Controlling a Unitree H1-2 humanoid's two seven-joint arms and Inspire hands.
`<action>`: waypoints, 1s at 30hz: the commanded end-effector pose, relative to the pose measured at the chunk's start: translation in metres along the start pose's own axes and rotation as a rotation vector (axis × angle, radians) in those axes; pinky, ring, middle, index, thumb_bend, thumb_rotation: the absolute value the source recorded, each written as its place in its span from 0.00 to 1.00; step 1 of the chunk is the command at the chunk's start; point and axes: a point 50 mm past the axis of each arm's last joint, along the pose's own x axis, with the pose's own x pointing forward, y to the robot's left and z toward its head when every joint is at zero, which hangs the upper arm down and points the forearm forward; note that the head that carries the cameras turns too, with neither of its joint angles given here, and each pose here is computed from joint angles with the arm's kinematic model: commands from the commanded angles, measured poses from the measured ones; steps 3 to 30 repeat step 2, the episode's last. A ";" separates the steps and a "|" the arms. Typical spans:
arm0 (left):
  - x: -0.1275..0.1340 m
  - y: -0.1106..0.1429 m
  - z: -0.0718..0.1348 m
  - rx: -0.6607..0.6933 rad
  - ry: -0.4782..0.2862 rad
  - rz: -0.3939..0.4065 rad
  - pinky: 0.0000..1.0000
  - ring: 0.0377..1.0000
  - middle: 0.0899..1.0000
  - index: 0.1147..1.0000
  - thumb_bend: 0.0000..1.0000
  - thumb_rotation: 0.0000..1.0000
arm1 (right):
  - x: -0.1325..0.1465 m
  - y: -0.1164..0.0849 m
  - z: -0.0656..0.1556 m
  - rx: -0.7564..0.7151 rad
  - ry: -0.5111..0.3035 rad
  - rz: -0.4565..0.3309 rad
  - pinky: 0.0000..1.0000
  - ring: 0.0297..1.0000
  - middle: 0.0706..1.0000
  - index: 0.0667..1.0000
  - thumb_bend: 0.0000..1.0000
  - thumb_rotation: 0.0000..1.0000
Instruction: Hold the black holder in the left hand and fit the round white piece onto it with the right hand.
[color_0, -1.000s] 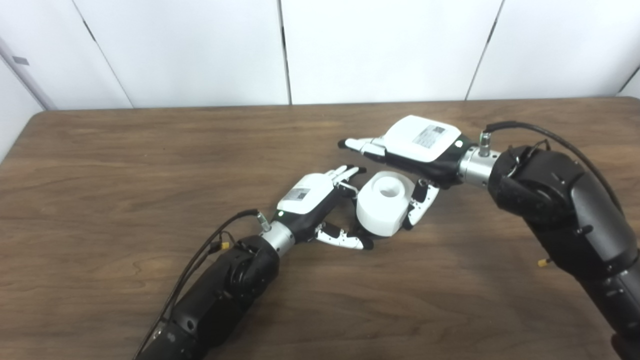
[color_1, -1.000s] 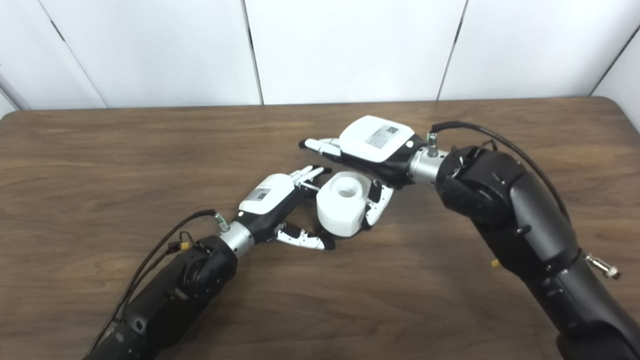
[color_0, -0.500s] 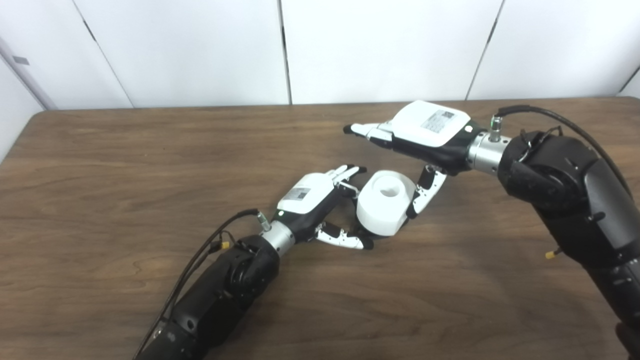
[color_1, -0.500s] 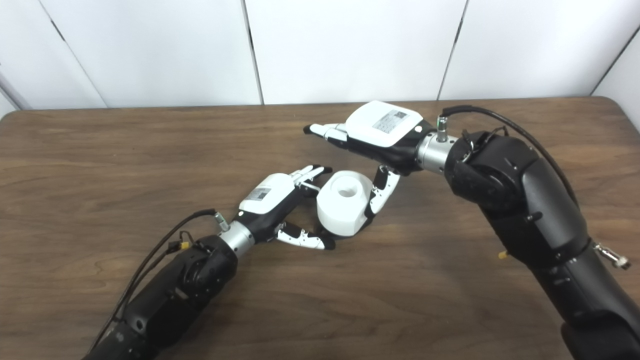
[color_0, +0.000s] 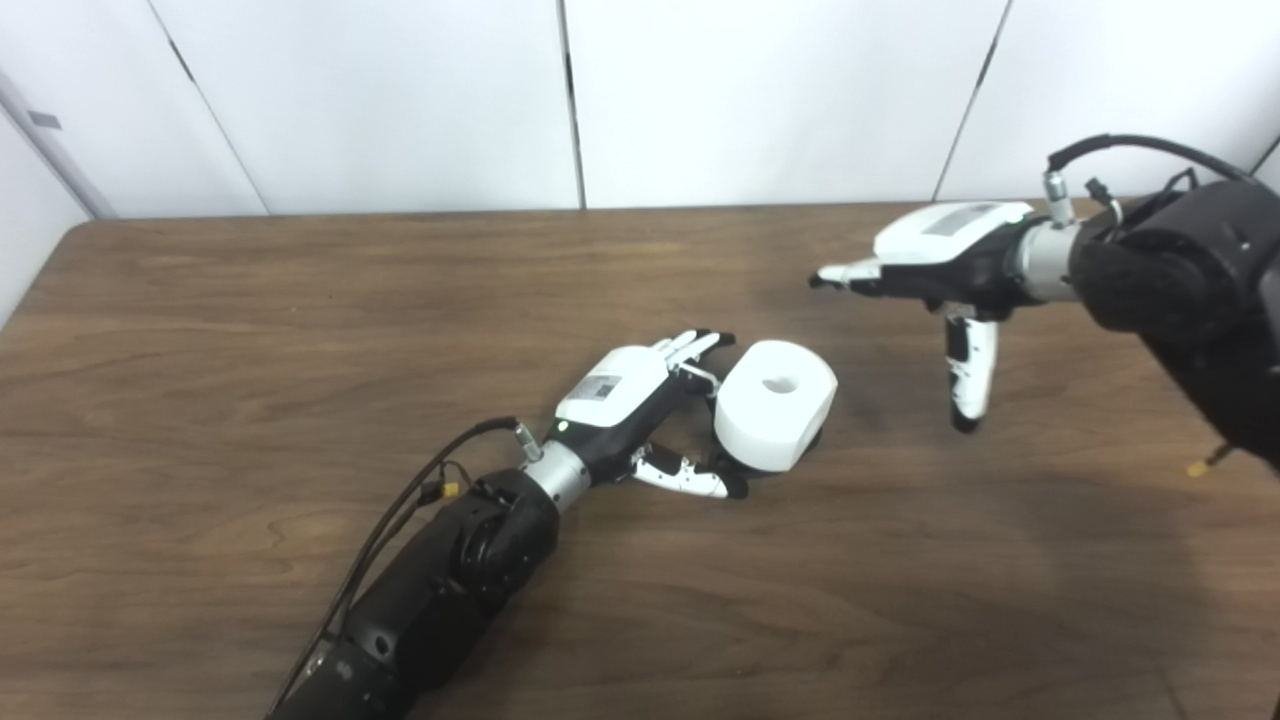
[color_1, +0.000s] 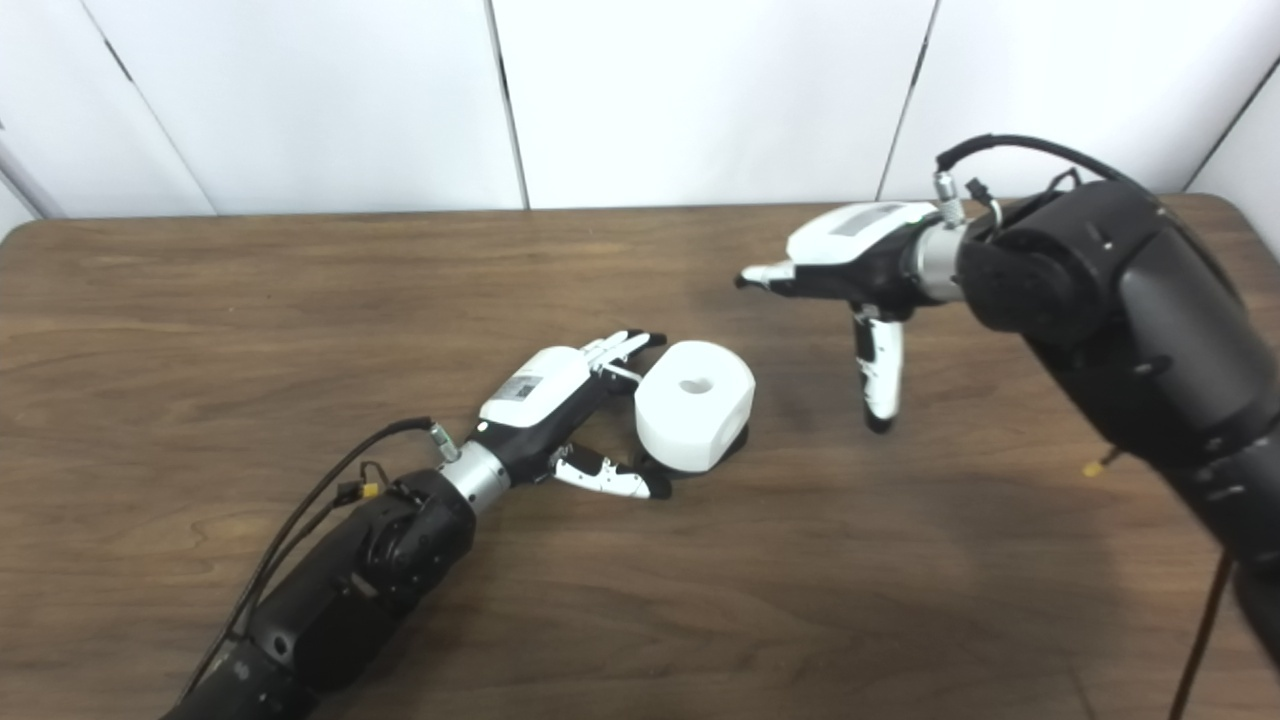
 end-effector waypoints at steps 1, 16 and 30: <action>-0.022 -0.034 -0.023 0.019 0.107 -0.186 0.95 0.99 0.96 0.42 0.52 0.07 | -0.030 -0.025 -0.017 0.047 0.082 0.024 0.62 0.86 0.95 1.00 0.98 0.12; -0.022 -0.034 -0.023 0.019 0.108 -0.187 0.95 0.99 0.96 0.42 0.52 0.07 | -0.032 -0.026 -0.020 0.051 0.088 0.025 0.62 0.85 0.94 1.00 0.98 0.12; -0.022 -0.034 -0.023 0.019 0.108 -0.187 0.95 0.99 0.96 0.42 0.52 0.07 | -0.032 -0.026 -0.020 0.051 0.088 0.025 0.62 0.85 0.94 1.00 0.98 0.12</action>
